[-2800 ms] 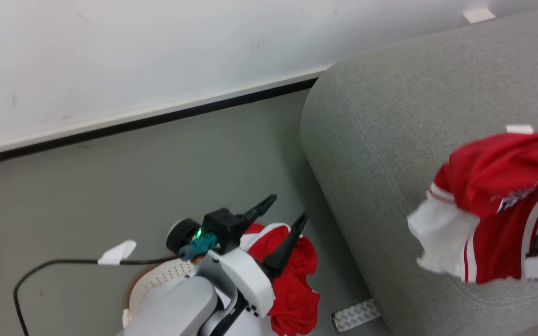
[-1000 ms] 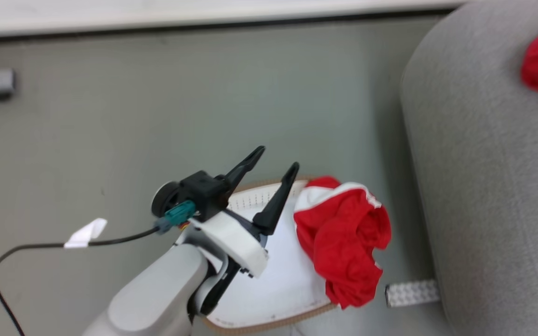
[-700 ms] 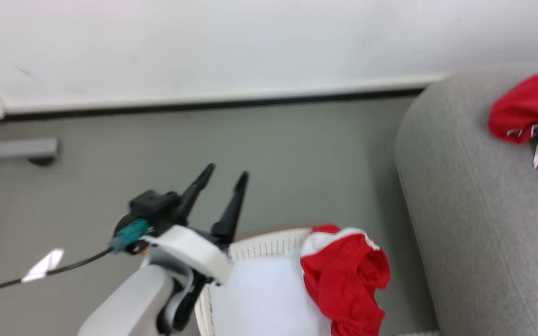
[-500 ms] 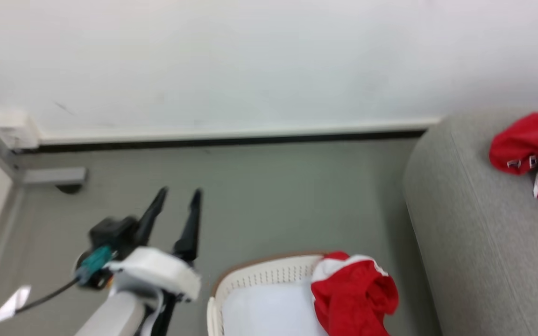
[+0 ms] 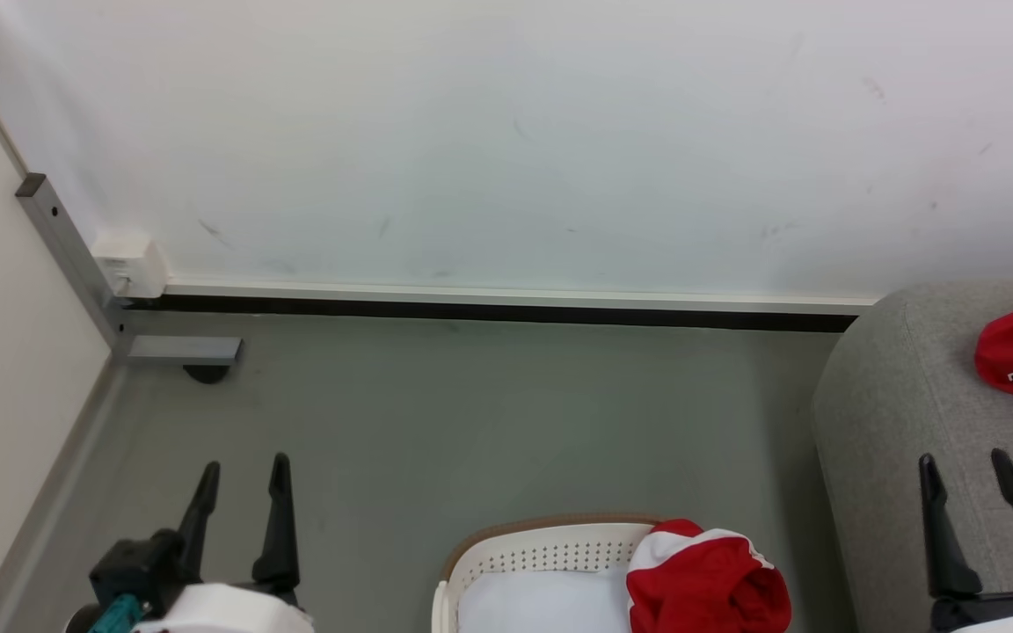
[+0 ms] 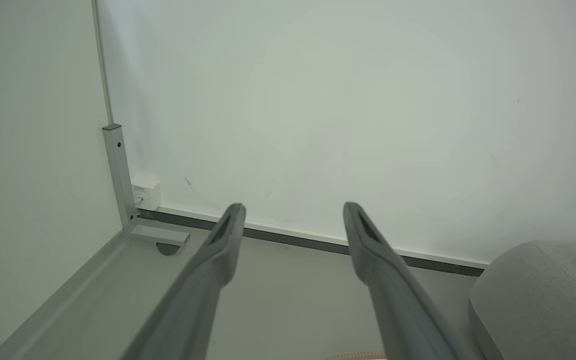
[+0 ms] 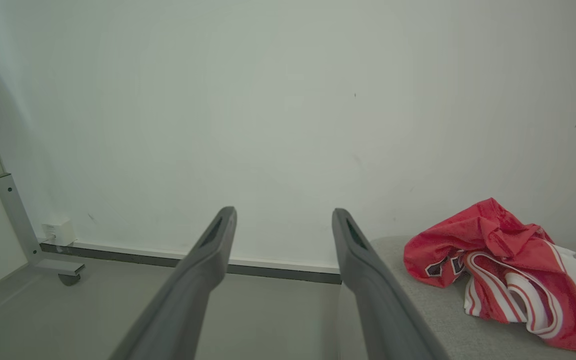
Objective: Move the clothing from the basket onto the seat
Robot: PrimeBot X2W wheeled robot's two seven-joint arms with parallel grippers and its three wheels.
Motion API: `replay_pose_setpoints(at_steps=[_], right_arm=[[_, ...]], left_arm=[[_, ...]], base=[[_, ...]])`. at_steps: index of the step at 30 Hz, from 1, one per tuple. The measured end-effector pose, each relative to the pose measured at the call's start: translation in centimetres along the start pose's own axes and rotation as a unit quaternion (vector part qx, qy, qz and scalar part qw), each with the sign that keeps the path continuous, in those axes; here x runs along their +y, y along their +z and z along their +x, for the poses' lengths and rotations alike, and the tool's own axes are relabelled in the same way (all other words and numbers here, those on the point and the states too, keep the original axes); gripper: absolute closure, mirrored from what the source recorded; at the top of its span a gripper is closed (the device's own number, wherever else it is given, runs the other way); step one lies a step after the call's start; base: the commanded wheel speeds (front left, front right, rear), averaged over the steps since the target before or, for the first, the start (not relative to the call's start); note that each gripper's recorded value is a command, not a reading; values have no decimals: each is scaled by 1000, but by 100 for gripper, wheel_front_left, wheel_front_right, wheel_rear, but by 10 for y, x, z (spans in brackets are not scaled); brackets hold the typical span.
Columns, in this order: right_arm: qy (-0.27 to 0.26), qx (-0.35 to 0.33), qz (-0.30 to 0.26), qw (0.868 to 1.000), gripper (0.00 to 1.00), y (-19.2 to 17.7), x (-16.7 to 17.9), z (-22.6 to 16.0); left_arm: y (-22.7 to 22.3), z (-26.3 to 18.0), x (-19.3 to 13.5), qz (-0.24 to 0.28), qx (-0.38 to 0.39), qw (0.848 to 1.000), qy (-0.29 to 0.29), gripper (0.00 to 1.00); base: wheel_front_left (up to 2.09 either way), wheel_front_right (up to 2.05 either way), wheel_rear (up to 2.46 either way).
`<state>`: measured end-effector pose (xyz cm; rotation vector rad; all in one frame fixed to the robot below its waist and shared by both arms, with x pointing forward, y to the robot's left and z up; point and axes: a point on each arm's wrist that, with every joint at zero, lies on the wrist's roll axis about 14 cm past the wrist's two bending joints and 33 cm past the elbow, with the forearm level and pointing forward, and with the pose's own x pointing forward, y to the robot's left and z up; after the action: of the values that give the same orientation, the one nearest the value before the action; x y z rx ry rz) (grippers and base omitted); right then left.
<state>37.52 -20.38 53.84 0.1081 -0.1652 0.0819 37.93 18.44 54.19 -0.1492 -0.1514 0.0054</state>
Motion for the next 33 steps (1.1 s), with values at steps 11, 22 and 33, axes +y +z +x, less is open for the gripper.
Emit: replay_pose_setpoints(at_steps=[11,22,33], right_arm=[[2,13,11,1000,0,-13,18,-8],[3,8,14,1000,0,-10,20,-2],[0,9,14,1000,0,-10,18,-3]], left_arm=[[-22,-4,-7,-3,21,1000,-9,0],[-26,-2,-8,-3,24,1000,-16,0],[-31,2,-18,1,29,999,-34,0]], base=[[0,0,0],[0,0,0],[0,0,0]])
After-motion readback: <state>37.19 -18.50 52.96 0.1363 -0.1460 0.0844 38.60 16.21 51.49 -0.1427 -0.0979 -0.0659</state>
